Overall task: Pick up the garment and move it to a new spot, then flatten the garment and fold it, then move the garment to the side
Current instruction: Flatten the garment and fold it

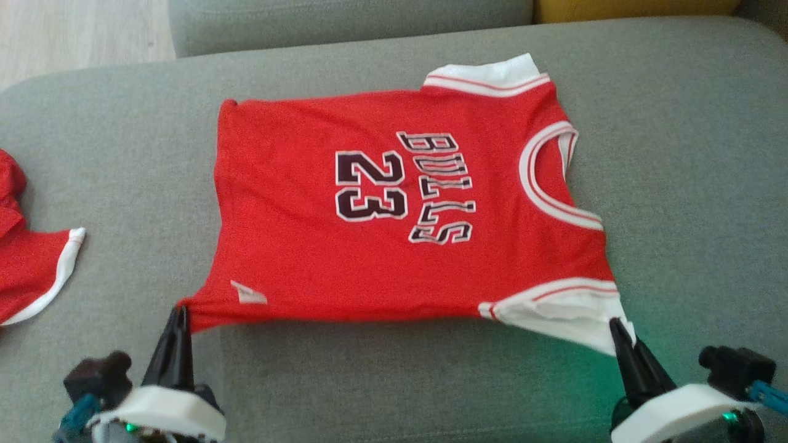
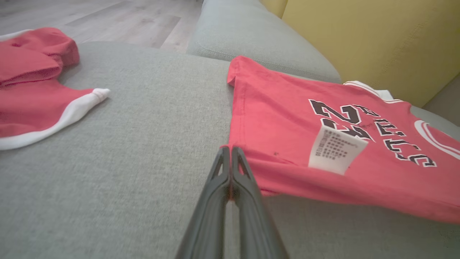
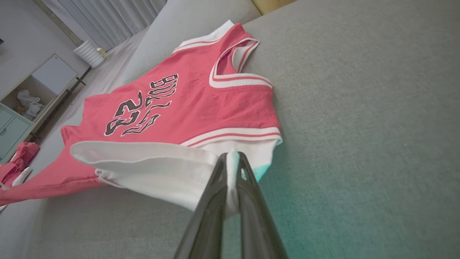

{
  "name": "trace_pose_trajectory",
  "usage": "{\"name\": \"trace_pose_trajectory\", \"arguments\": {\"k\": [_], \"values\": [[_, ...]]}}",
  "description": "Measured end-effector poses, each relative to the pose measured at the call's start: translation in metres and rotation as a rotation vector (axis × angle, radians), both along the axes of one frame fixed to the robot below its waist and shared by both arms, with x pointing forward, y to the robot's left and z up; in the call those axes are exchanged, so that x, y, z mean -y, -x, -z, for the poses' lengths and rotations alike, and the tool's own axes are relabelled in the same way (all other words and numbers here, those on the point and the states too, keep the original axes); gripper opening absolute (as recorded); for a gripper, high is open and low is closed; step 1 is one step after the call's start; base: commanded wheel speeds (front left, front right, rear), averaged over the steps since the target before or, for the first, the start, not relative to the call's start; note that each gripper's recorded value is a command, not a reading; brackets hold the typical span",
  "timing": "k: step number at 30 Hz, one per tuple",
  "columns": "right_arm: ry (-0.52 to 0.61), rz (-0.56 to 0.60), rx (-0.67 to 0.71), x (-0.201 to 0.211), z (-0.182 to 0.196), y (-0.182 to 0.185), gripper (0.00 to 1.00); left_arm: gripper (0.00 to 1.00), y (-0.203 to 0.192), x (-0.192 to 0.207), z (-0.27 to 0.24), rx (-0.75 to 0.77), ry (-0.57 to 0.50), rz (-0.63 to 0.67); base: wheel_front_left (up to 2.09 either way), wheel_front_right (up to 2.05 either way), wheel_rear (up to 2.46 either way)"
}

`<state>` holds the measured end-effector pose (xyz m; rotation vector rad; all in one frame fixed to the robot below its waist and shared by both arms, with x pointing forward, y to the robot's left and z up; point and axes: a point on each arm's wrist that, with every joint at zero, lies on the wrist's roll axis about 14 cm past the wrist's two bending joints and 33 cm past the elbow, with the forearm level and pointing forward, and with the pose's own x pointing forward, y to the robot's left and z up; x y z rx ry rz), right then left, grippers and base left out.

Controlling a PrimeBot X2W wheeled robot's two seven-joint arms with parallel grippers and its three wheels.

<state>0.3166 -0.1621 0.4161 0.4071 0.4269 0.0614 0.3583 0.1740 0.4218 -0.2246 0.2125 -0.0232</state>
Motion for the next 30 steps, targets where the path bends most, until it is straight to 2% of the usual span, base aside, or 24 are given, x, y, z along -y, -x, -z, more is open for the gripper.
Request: {"name": "trace_pose_trajectory", "arguments": {"k": [8, 18, 26, 30], "values": [[0.020, 0.001, -0.012, 0.004, -0.012, 0.018, 0.00, 0.00, 0.028, 0.000, 0.004, -0.064, 0.010, -0.012, 0.00, 0.00, 0.00], [0.064, -0.004, -0.022, 0.008, -0.011, 0.013, 0.00, 0.00, 0.029, 0.007, 0.010, -0.120, 0.017, 0.016, 0.00, 0.00, 0.00], [0.150, -0.085, 0.079, 0.005, -0.028, -0.050, 0.00, 0.00, -0.009, 0.013, 0.004, -0.116, 0.008, 0.061, 0.00, 0.00, 0.00], [0.189, -0.133, 0.089, 0.002, -0.024, -0.072, 0.00, 0.00, -0.023, 0.017, 0.004, -0.110, 0.025, 0.072, 0.00, 0.00, 0.00]]}}
